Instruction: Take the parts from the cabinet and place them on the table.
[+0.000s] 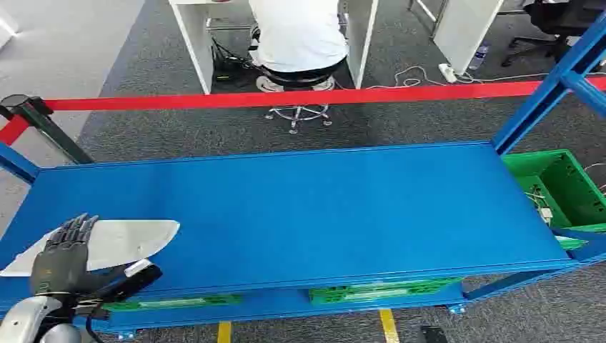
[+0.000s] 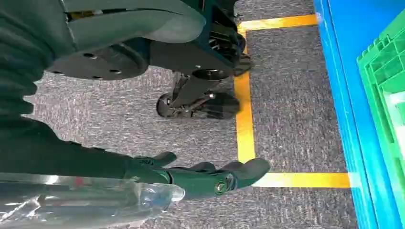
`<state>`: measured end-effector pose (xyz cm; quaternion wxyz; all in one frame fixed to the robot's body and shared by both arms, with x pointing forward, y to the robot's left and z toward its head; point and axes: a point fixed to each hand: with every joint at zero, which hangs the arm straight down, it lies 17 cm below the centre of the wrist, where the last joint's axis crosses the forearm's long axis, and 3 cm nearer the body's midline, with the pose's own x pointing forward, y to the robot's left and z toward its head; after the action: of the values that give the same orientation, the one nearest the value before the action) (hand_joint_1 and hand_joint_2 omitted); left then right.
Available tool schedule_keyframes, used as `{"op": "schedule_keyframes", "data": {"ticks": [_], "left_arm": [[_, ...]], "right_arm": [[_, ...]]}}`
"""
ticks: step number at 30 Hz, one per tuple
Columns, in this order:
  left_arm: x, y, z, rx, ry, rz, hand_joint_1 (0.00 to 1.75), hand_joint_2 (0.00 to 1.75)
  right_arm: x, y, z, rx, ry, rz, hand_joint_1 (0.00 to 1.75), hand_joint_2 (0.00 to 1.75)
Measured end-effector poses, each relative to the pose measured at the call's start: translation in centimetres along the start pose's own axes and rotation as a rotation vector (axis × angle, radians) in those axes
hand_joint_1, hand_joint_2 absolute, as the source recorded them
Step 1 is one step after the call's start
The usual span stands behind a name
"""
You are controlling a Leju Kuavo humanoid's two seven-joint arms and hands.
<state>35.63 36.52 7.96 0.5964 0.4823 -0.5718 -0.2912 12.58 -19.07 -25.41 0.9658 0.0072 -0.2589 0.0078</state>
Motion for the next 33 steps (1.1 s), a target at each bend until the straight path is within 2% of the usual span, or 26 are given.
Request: {"op": "schedule_keyframes", "data": {"ticks": [1, 2, 3, 21, 33], "left_arm": [[-0.2, -0.1, -0.1, -0.001, 0.009, -0.006, 1.03, 1.75], [-0.3, -0.1, -0.1, -0.002, 0.014, -0.008, 1.64, 1.75], [-0.5, -0.2, -0.1, -0.006, 0.022, -0.013, 1.75, 1.75], [-1.3, -0.8, -0.6, -0.017, 0.041, -0.048, 1.75, 1.75], [-0.1, 0.1, 0.0, 0.051, -0.044, -0.022, 1.75, 1.75]], "right_arm": [[0.0, 0.0, 0.0, 0.001, 0.002, 0.002, 0.0, 1.75], [0.0, 0.0, 0.0, 0.001, 0.002, 0.003, 0.0, 1.75], [0.0, 0.0, 0.0, 0.002, 0.002, 0.005, 0.0, 1.75], [0.2, 0.1, -0.1, 0.005, -0.002, 0.017, 0.0, 1.75], [0.4, 0.1, -0.1, 0.006, -0.01, 0.025, 0.0, 1.75]]}}
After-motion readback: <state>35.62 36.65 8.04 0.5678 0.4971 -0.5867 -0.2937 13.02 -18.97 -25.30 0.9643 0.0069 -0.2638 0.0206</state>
